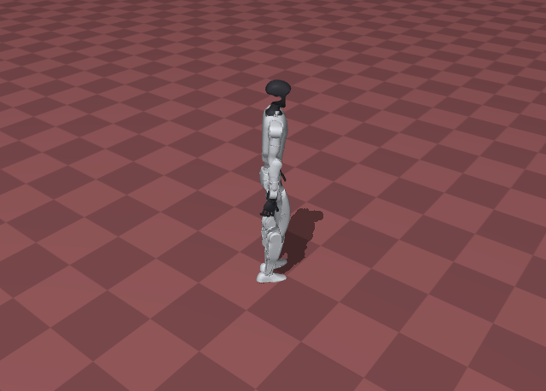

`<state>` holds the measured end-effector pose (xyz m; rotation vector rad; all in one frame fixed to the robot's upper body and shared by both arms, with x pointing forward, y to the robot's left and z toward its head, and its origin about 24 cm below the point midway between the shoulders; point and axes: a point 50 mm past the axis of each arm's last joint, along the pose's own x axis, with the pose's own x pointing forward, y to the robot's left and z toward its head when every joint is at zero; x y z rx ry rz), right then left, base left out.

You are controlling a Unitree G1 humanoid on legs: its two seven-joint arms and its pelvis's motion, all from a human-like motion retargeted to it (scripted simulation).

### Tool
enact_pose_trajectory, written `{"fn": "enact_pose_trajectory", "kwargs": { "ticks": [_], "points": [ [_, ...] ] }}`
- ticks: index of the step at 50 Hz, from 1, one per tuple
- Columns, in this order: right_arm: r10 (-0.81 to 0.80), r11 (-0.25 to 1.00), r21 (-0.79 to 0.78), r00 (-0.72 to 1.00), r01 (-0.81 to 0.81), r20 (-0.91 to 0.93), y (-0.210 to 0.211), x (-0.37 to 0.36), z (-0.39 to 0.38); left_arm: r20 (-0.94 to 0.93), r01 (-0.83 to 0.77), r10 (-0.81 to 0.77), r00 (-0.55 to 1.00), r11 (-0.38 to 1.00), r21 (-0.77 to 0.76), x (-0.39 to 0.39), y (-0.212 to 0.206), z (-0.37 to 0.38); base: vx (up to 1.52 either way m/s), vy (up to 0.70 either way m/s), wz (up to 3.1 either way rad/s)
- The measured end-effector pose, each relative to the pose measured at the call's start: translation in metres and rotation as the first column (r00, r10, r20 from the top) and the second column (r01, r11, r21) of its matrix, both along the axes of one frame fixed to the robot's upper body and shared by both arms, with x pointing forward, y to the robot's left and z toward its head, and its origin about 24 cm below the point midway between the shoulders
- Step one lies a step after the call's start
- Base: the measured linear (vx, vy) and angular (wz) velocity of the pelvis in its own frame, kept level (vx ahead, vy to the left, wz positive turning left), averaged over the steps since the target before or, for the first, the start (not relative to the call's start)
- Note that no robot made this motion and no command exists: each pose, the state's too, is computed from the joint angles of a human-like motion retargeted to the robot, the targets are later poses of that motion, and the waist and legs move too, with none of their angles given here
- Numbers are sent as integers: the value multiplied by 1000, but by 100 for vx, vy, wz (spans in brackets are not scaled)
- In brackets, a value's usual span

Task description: In place motions

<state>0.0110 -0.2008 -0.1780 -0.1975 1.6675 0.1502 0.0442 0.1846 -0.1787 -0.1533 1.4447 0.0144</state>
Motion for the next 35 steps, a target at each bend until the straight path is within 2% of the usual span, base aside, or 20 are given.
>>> {"fn": "enact_pose_trajectory", "kwargs": {
  "ticks": [14,20,25,35],
  "points": [
    [93,991,89,989,-103,111,8,34,0,4,11,-11,1000,1000,25,10,10,2,7,-12,217],
    [88,994,61,995,-90,44,-19,19,4,66,74,-76,995,996,45,29,8,5,10,-9,229],
    [147,989,-27,989,-148,-34,-47,1,10,38,51,-52,998,998,30,21,5,3,23,8,338],
    [-17,999,-36,996,14,-90,-46,-35,11,-49,-44,49,998,994,95,-18,23,1,39,9,335]
  ]
}}
